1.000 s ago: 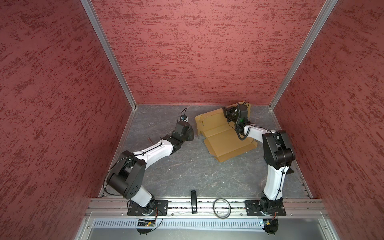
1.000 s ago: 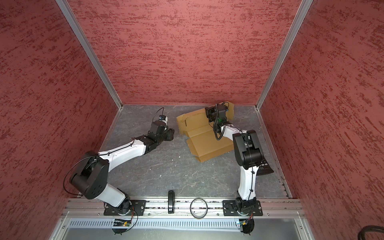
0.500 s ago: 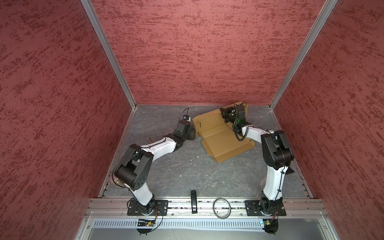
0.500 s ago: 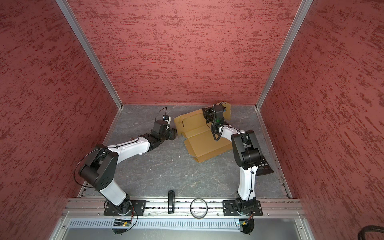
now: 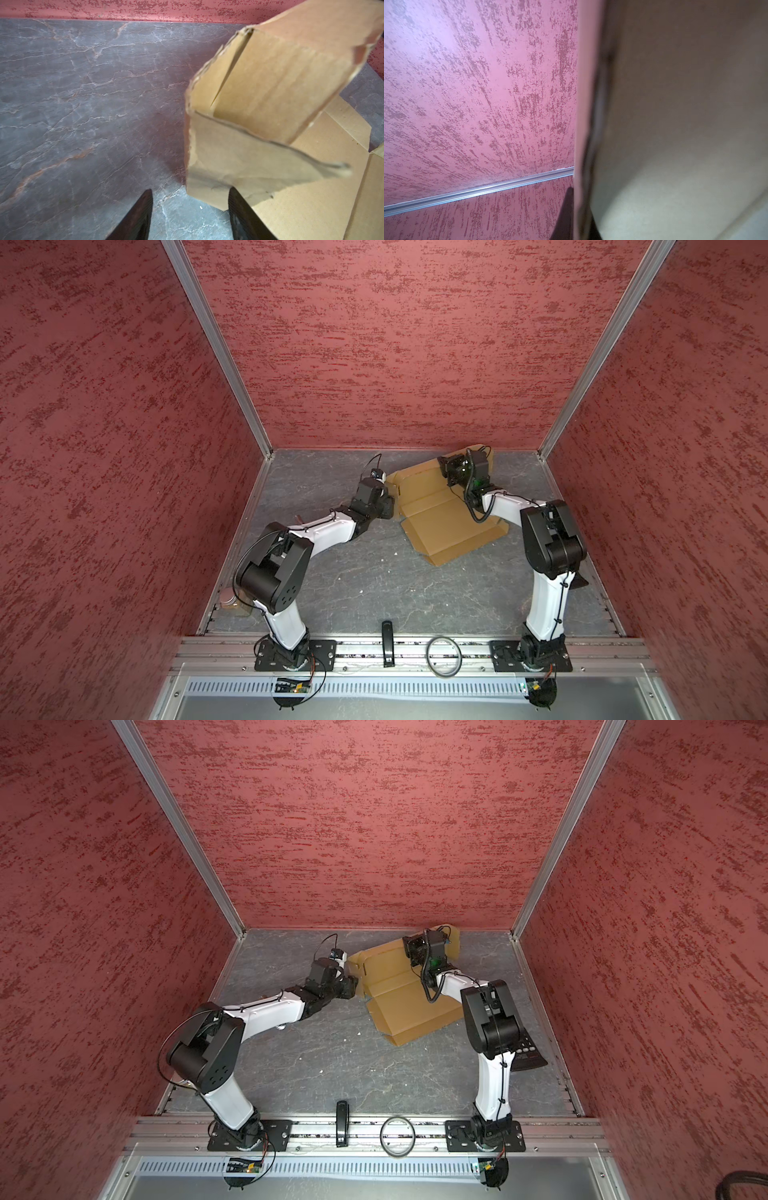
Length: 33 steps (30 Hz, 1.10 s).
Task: Assemble paper box
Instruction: First fold the bottom flaps of a flat cardboard box at the center of the table.
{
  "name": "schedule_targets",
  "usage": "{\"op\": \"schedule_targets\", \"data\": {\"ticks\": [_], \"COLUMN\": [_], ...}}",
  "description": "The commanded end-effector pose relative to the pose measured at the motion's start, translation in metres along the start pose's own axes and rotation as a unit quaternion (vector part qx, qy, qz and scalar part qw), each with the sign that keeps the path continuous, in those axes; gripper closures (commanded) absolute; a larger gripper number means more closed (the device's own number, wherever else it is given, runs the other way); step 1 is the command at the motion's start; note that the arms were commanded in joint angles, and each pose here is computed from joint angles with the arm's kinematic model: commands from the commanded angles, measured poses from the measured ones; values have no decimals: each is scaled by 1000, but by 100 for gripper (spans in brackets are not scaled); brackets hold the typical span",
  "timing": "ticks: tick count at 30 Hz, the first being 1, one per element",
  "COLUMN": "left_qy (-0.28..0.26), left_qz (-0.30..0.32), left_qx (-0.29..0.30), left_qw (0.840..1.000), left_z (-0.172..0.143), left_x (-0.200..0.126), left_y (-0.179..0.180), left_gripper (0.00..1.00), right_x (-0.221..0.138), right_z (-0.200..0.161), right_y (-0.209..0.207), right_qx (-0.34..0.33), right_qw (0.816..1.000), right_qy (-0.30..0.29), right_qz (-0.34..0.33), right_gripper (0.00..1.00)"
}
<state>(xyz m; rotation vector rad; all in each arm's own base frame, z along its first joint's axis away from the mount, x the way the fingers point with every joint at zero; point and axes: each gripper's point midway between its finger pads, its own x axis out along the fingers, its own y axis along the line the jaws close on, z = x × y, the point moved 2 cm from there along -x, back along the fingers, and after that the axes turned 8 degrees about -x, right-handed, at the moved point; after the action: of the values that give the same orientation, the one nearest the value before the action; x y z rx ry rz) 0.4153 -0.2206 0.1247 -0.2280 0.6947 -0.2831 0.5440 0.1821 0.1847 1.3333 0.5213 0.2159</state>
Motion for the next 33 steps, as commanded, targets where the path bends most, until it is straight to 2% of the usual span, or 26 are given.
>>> {"op": "schedule_targets", "data": {"ticks": [1, 14, 22, 33], "left_qy": [-11, -7, -6, -3], "left_qz": [-21, -39, -35, -24], "left_qx": [10, 28, 27, 23], "left_qw": [1000, 999, 999, 999], "left_z": [9, 10, 10, 5], "left_x": [2, 8, 10, 3], "left_y": [-12, -34, -32, -19], "left_gripper": [41, 42, 48, 47], "right_x": [3, 4, 4, 4], "right_z": [1, 1, 1, 1], "right_y": [9, 8, 8, 8], "right_qx": [16, 16, 15, 14], "right_qw": [1000, 1000, 1000, 1000], "right_qy": [-7, -6, -7, -7], "right_qz": [18, 17, 16, 15], "right_gripper": [100, 100, 100, 100]}}
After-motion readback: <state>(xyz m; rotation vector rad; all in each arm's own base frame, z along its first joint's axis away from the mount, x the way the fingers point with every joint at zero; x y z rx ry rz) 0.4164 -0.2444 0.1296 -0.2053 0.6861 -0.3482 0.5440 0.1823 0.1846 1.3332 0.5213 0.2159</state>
